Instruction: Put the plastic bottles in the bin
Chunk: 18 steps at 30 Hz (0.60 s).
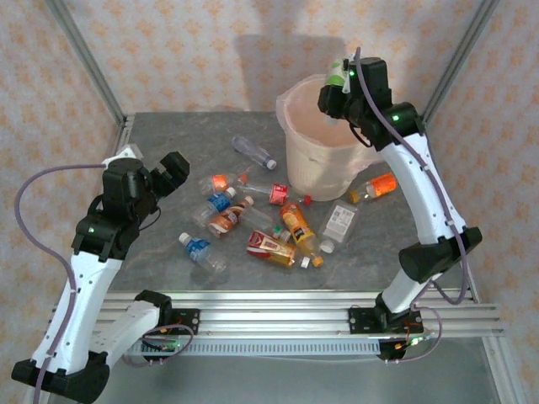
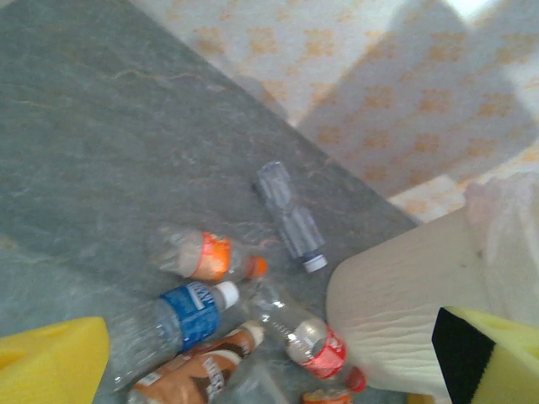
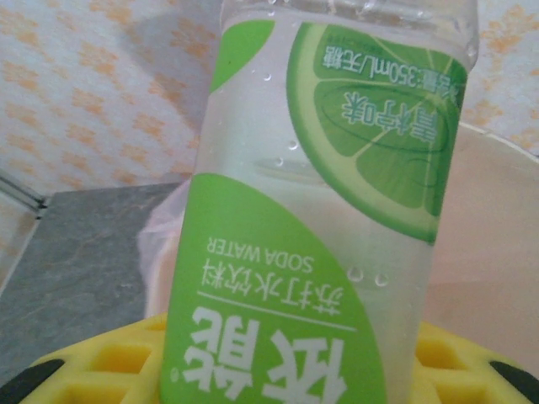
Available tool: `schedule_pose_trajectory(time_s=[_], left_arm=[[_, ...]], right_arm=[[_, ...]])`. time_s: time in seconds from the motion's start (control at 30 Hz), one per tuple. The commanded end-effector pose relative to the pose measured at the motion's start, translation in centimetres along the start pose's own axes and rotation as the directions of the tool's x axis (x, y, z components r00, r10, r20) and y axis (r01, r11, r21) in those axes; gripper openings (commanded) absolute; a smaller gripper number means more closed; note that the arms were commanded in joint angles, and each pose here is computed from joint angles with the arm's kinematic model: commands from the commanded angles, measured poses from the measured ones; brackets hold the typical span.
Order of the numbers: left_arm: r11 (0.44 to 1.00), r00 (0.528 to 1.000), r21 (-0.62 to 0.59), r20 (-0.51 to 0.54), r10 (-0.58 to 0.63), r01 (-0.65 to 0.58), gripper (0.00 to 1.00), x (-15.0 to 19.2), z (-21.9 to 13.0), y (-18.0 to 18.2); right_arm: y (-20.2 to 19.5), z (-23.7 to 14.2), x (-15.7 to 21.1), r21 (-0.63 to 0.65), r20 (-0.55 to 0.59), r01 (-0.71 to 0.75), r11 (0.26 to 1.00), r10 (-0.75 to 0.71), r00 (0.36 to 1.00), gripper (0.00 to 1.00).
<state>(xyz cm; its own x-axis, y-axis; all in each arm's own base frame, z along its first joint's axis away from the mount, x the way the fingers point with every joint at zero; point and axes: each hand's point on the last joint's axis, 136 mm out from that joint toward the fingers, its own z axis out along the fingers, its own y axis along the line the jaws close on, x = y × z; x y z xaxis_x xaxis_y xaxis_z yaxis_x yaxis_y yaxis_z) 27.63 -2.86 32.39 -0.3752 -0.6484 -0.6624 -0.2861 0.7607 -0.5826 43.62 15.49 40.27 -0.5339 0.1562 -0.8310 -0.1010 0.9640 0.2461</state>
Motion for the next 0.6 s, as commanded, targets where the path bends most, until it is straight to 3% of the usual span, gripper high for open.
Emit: schedule_pose_trajectory(time_s=[0.0, 0.27, 0.57], left_arm=[[0.993, 0.999, -0.114, -0.021, 0.028, -0.031, 1.0, 1.2, -0.4, 3.1], [0.979, 0.998, -0.202, -0.066, 0.02, -0.033, 1.0, 3.5, 0.0, 6.0], [0.967, 0.997, -0.254, -0.076, 0.016, -0.035, 1.0, 4.8, 0.4, 8.0]], right_arm=[[-1.6, 1.2, 1.0, 0.045, -0.071, 0.026, 0.999, -0.023, 0.997, 0.27], [-4.1, 5.1, 2.3, 0.07, -0.175, 0.005, 0.998, 0.007, 0.985, 0.28], [-3.6, 10.1, 6.2, 0.001, -0.389, 0.071, 0.997, -0.065, 0.919, 0.29]])
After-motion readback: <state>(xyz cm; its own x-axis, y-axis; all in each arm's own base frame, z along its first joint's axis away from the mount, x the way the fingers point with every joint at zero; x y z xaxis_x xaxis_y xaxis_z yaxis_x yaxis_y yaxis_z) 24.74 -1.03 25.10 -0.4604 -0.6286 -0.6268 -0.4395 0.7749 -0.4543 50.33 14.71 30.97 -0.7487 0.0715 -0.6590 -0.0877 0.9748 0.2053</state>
